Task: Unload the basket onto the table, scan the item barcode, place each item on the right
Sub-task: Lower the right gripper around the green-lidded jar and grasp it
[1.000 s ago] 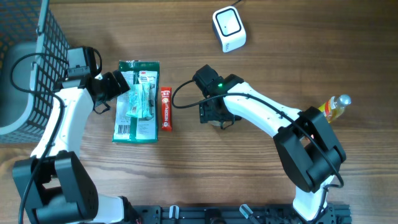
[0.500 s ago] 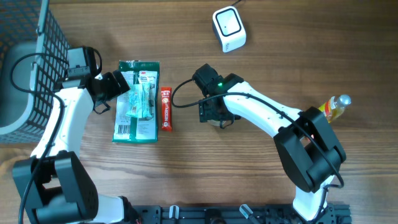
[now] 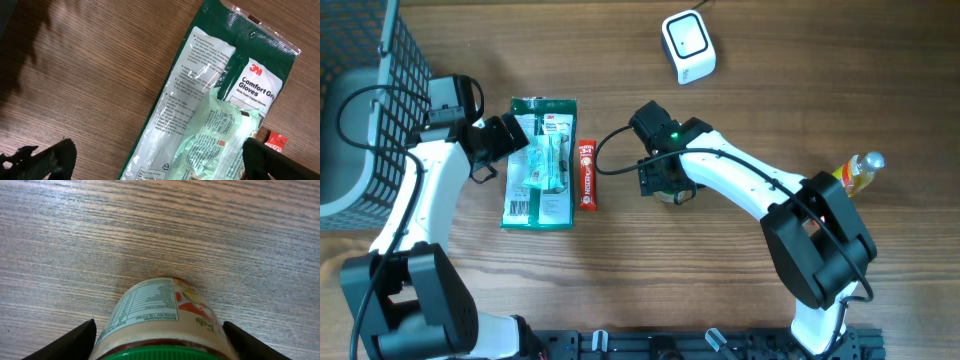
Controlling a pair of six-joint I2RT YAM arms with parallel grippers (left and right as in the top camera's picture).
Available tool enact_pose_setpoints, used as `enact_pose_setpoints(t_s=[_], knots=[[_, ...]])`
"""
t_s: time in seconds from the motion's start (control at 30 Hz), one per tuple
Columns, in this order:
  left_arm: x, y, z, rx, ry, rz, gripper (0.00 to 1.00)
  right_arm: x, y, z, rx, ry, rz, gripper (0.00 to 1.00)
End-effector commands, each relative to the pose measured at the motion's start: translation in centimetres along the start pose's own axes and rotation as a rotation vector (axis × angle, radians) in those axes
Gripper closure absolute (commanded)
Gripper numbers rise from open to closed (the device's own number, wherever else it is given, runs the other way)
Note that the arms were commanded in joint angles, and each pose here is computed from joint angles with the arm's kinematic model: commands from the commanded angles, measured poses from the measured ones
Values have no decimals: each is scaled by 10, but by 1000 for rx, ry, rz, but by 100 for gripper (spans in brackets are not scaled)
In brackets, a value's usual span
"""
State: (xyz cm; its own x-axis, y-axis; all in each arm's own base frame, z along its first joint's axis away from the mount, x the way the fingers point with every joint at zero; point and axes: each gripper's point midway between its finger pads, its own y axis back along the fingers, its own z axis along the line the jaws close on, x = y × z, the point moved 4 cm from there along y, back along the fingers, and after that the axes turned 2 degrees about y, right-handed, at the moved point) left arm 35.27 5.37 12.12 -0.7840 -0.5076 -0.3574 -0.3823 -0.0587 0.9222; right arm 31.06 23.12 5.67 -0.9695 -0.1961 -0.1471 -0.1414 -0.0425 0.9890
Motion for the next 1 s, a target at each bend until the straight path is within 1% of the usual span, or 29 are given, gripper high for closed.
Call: enact_pose_setpoints(t_s=[0.0,0.1,0.17,0.23,0.3,0.33,0.37,0.47,0.53,0.83,0.93,0.97], knots=[[-6,8,-2,18,8,-28,0,-12,10,-2,17,33,-53,24],[-6,8,-2,18,9,-28,0,-12,11,-6,45,16,-56,32],[-6,8,-2,18,8,-28,0,-11,11,-9,62,-38,-55,37],[-6,8,-2,18,9,-28,0,-9,11,-12,76,-91,-52,40],[-6,8,-2,18,9,-28,0,-7,11,-15,81,-177,-42,40],[-6,8,-2,18,8,-28,0,-6,11,-17,85,-214,-36,37],[-6,8,-2,19,9,-27,0,-5,11,-20,90,-239,-28,33],[-6,8,-2,19,9,-27,0,-6,10,-20,88,-210,-29,25],[-6,8,-2,18,8,-28,0,-7,10,-18,76,-156,-26,22],[-6,8,-2,18,8,-28,0,-1,8,-17,66,-157,0,22],[-6,8,-2,19,8,-27,0,1,7,-17,59,-162,14,24],[-6,8,-2,18,9,-28,0,1,7,-16,53,-162,18,27]])
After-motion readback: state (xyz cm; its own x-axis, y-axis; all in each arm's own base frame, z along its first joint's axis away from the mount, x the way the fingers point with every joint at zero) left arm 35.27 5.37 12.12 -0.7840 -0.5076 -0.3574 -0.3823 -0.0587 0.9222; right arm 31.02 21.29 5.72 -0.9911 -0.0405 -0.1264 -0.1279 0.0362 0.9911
